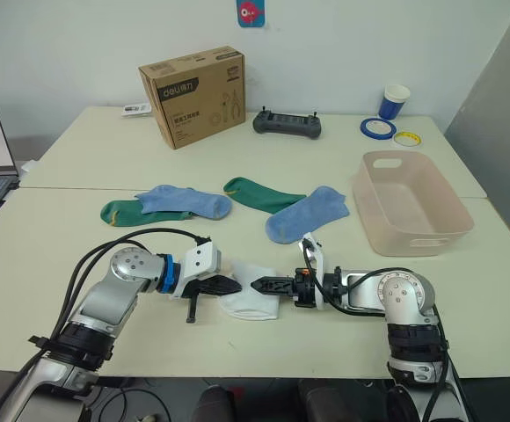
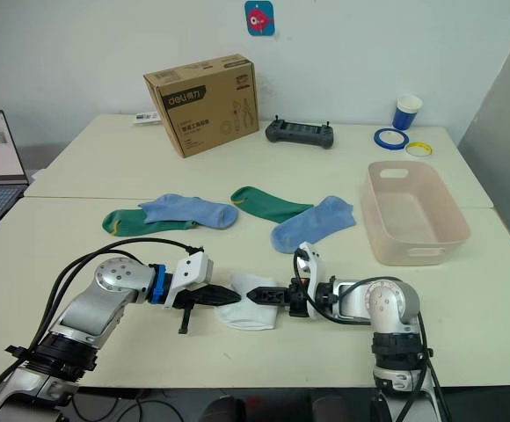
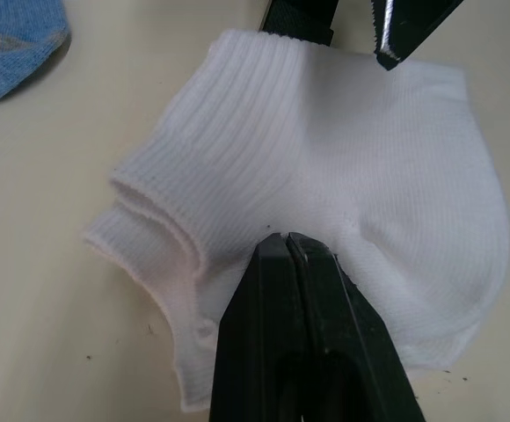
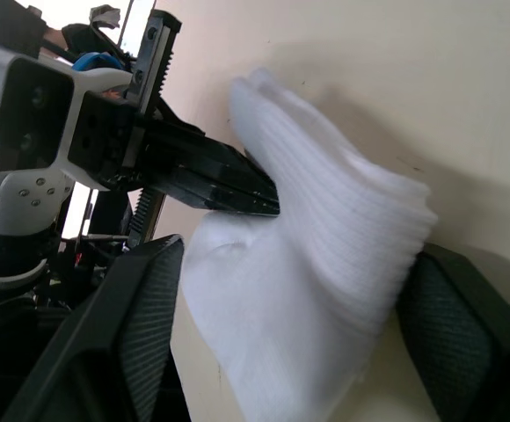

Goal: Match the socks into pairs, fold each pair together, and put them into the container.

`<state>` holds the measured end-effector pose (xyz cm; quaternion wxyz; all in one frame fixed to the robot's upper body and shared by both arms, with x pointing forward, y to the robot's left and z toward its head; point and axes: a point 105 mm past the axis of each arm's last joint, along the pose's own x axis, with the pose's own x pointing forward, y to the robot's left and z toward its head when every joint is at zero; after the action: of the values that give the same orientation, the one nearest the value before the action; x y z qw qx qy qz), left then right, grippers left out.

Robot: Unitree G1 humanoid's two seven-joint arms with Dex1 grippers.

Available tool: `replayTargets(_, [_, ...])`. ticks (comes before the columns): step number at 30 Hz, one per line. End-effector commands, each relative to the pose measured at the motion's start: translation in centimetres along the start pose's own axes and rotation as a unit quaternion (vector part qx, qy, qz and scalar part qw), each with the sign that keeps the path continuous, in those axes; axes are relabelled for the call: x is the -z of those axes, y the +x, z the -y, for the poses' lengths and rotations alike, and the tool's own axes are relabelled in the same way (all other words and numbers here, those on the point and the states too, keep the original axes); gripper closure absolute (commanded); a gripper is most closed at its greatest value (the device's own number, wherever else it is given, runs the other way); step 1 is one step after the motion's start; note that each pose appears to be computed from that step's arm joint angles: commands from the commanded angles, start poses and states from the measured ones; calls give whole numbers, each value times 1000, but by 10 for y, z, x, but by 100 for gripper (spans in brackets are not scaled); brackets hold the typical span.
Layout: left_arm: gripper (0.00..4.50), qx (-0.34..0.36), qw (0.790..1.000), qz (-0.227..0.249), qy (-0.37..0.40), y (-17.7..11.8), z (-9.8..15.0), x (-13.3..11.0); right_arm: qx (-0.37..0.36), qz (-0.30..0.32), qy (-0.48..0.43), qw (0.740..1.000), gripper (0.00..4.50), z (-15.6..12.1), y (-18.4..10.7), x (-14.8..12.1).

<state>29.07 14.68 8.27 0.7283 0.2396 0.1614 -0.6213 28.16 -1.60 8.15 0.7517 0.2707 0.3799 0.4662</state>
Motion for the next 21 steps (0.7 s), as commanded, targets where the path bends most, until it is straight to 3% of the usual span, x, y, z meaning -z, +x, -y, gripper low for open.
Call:
replayTargets(1, [450, 4, 1000, -7, -14, -1, 4, 6, -9, -1, -10, 1000, 216, -5, 2, -1])
replayTargets(6, [450, 3, 1000, 28, -14, -4, 1, -7, -1, 5, -21, 1000, 342, -1, 2, -2])
replayTargets(9, [390, 7, 998, 63, -27, -12, -1, -23, -2, 15, -31, 999, 443, -2, -4, -4])
replayTargets(17, [128, 39, 995, 92, -19, -43, 4, -68, 18, 80, -134, 988, 450, -13, -48, -25])
replayTargets(21, [2, 28, 984, 175, 5, -33, -9, -123, 75, 147, -224, 961, 450, -26, -91, -52])
